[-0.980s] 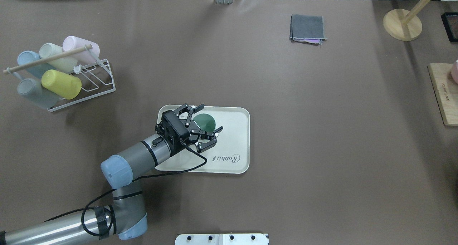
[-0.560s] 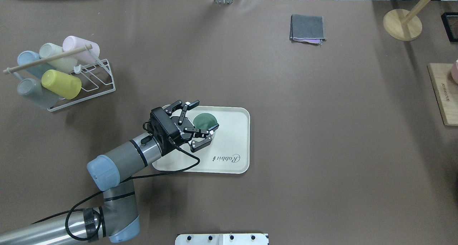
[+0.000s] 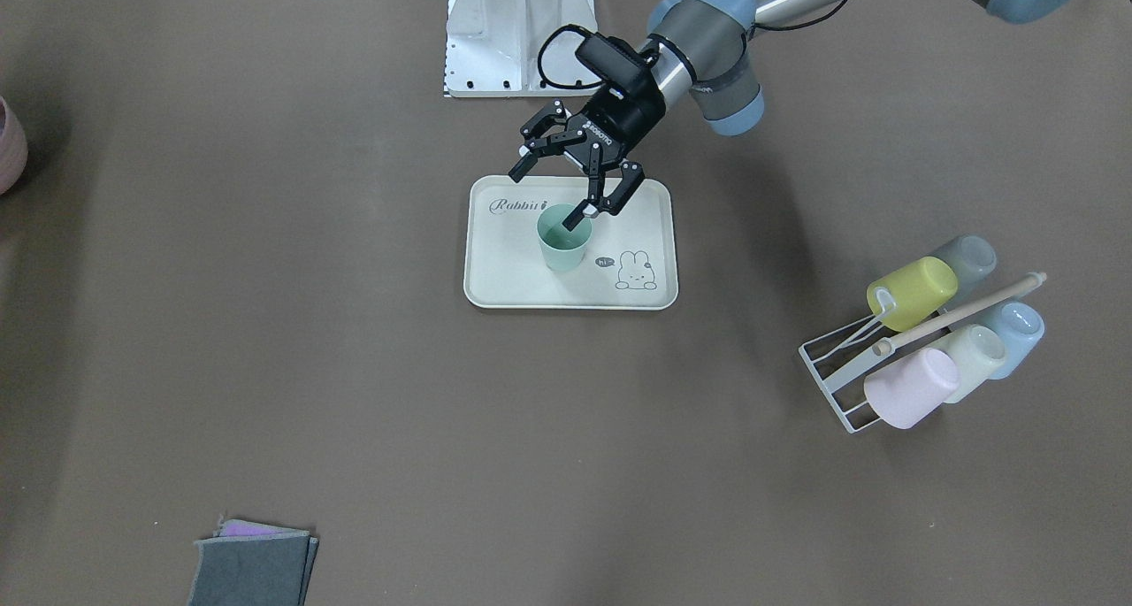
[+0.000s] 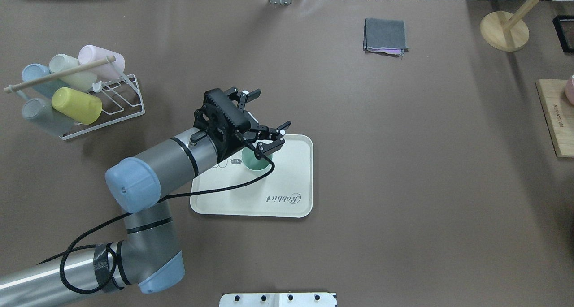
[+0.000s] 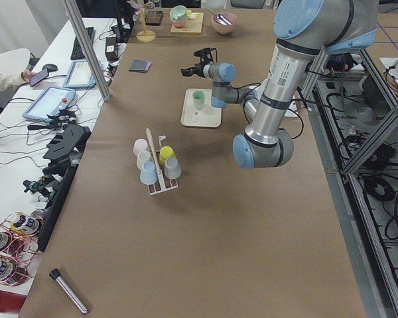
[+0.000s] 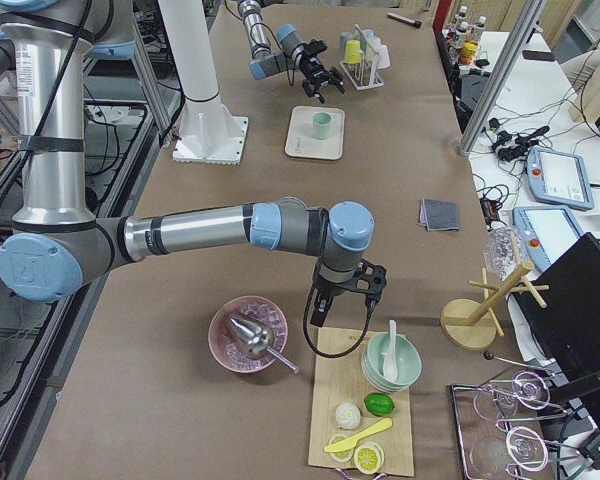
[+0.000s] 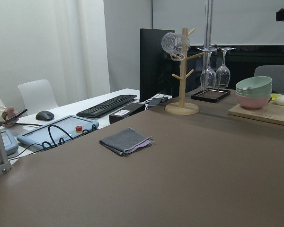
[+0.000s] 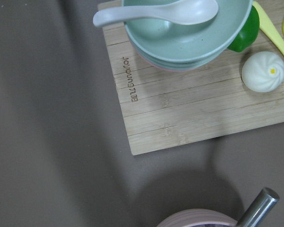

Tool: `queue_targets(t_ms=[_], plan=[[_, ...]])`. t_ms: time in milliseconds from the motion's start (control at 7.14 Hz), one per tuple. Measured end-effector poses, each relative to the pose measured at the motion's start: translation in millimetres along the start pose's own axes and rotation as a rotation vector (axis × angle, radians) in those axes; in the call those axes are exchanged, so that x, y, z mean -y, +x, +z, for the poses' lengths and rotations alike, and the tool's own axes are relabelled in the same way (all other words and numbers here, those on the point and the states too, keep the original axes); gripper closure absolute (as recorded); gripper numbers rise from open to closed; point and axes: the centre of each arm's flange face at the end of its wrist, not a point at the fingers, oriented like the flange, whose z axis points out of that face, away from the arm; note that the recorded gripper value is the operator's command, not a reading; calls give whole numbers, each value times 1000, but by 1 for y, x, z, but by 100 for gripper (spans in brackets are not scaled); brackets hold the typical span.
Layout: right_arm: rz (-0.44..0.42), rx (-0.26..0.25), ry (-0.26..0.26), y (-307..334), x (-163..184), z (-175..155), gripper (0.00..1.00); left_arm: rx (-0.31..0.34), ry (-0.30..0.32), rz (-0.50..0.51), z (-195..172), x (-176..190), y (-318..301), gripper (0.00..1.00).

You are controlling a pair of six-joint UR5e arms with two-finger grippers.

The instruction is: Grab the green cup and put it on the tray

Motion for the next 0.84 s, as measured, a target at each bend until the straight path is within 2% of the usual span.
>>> queue_targets(t_ms=[140, 420, 700, 840], plan=[[-5, -6, 7, -2, -1, -3, 0, 90, -79, 40, 4, 32, -37, 2], [-17, -35, 26, -5, -2, -10, 0, 259, -272, 75, 1, 58, -148, 2], [-21, -49, 33, -5, -1, -12, 0, 427, -498, -10, -36, 57, -284, 2], [-29, -60, 40, -6, -1, -14, 0, 507, -582, -89, -66, 40, -349, 2]])
